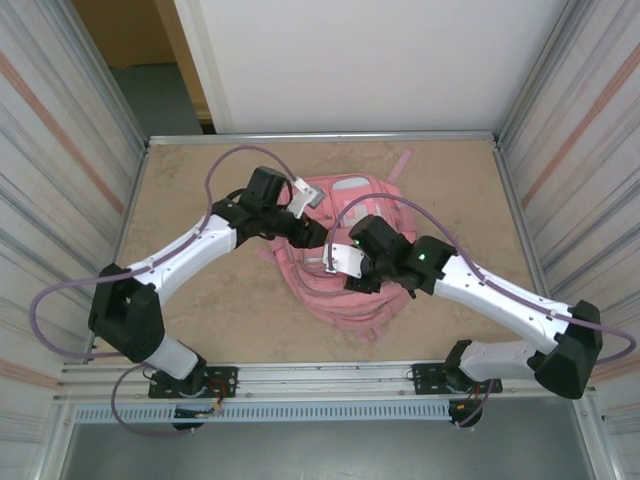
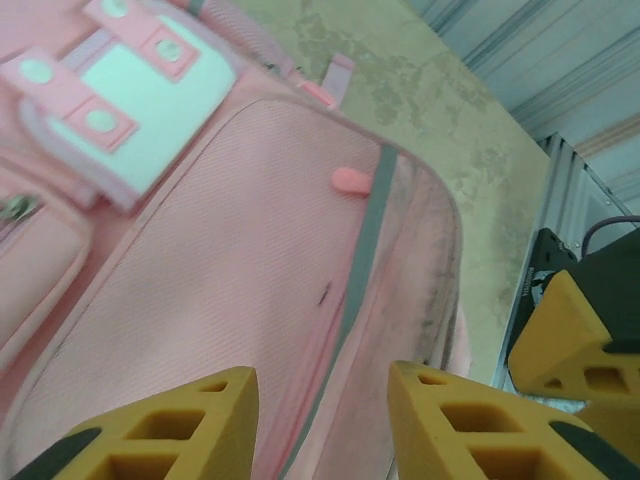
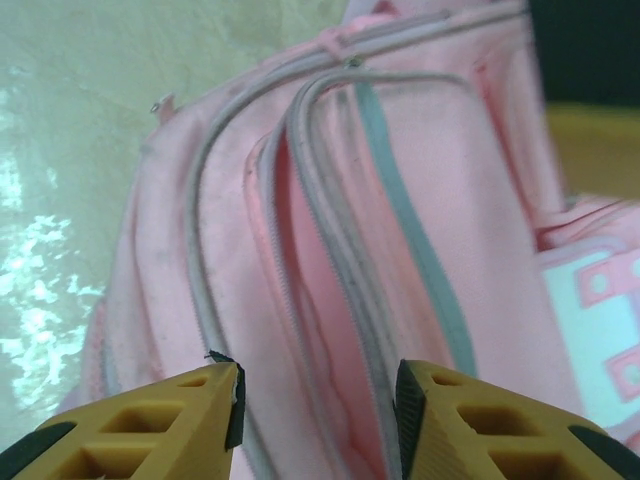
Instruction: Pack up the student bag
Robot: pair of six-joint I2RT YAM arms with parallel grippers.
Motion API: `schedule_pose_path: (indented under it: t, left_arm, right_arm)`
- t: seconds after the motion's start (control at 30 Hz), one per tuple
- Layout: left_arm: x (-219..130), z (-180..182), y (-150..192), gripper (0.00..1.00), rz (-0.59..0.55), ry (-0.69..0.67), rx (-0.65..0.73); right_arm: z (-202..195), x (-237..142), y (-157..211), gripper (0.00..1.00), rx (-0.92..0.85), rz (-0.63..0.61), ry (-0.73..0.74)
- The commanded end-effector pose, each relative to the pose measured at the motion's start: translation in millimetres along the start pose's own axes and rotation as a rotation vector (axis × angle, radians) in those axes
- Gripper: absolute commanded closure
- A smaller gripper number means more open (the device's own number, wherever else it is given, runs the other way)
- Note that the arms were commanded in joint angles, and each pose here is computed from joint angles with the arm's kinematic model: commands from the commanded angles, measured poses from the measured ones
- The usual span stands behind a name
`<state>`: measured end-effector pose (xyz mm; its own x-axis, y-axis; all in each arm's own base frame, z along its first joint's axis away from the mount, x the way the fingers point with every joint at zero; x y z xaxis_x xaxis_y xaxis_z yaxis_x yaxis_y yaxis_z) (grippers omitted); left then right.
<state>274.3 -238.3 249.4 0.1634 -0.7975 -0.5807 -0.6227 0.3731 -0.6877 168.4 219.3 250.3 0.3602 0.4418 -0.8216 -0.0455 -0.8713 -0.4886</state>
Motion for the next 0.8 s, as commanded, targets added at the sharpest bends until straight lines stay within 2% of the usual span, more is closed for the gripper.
schedule_pose_path:
  t: [0.0,0.13,0.23,0.33,0.5,0.63,0.67,0.77]
  left_arm:
    - [-25,7,4,0.59,-0.08,-0.093,-0.06]
    - [-34,36,27,0.54,-0.104,-0.337,-0.301]
    - [-27,47,48,0.53,-0.032,-0.355,-0.42]
    - [-16,50,57,0.52,0.096,-0.328,-0.509]
    - [16,62,67,0.47,0.253,-0.225,-0.65]
    - [29,62,70,0.5,0.272,-0.204,-0.649]
    - [29,61,70,0.51,0.266,-0.201,-0.646]
    - [30,62,68,0.53,0.246,-0.193,-0.636]
  right_arm:
    - [7,-14,-9,0.56,0.104,-0.037,-0.11]
    - [7,-35,-29,0.52,0.321,-0.236,-0.189]
    - [10,-40,-40,0.51,0.521,-0.244,-0.166]
    - [9,-35,-37,0.51,0.682,-0.191,-0.096]
    - [-8,-26,-8,0.51,0.868,-0.136,0.173]
    - [-10,-6,12,0.52,1.019,-0.087,0.134]
    - [-12,-1,21,0.52,1.069,-0.052,0.162]
    - [-29,12,65,0.51,1.364,0.138,0.309]
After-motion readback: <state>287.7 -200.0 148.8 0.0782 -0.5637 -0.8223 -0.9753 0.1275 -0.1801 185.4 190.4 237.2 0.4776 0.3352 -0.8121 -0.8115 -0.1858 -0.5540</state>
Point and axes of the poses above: each hand's point on the last joint's axis, 136 mm out from that joint toward the fingers, its own x axis out along the fingers, its own z axis along the line the jaws close on, y = z × x, the point moved 8 cm from there along -x, back along the fingers, and after that the axes turned 2 degrees about x, right-handed, at the moved point
